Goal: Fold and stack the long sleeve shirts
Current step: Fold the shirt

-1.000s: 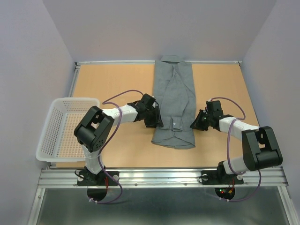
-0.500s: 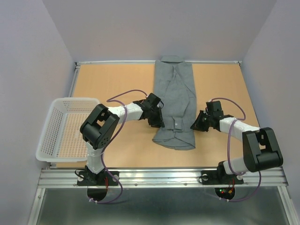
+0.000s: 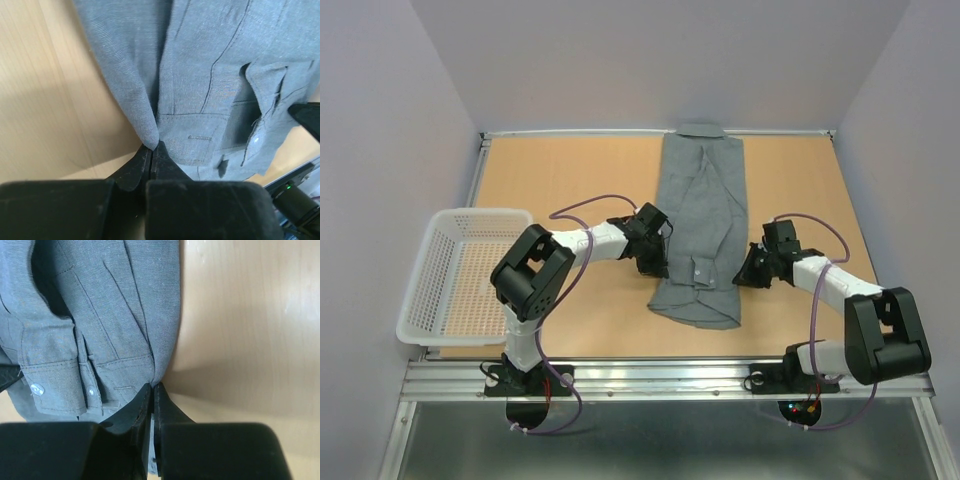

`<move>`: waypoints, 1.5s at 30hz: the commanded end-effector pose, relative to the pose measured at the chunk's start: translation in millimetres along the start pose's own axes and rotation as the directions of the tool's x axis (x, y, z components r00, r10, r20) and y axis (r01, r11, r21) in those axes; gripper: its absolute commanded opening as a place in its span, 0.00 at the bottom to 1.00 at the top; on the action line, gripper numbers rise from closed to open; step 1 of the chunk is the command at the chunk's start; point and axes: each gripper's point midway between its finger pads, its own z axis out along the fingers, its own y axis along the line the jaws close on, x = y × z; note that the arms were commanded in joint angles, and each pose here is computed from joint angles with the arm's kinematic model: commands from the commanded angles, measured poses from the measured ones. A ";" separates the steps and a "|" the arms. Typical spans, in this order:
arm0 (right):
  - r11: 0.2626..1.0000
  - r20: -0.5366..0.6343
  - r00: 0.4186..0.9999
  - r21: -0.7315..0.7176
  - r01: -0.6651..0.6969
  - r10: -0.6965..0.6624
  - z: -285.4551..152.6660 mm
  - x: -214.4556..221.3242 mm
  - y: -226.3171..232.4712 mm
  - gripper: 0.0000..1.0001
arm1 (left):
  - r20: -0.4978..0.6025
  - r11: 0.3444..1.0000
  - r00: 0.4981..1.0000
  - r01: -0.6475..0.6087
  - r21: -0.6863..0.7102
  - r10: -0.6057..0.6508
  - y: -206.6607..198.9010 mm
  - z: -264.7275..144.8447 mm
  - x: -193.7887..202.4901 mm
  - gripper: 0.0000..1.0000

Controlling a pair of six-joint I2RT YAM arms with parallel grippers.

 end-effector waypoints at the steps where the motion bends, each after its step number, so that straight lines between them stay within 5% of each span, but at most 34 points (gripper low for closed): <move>1: 0.999 -0.084 0.996 0.027 0.026 -0.023 -18.0 25.3 -7.1 0.03 | -0.175 0.969 0.984 -0.063 -0.239 0.021 62.6 -16.1 60.2 0.00; 14: 1.000 -0.230 0.973 -0.022 0.016 -0.021 -72.5 41.7 22.0 0.00 | -0.263 0.985 0.964 -0.083 -0.151 0.041 48.6 -69.6 95.0 0.00; 26: 0.995 -0.209 0.972 -0.044 0.095 -0.102 -68.3 -33.6 67.7 0.01 | -0.169 0.994 0.982 -0.096 -0.051 0.086 13.1 -85.9 -0.7 0.00; 45: 0.993 -0.152 0.983 -0.066 0.094 -0.103 -45.2 -107.2 106.4 0.02 | -0.041 0.998 0.998 -0.048 0.045 0.050 -11.1 -93.9 -92.3 0.00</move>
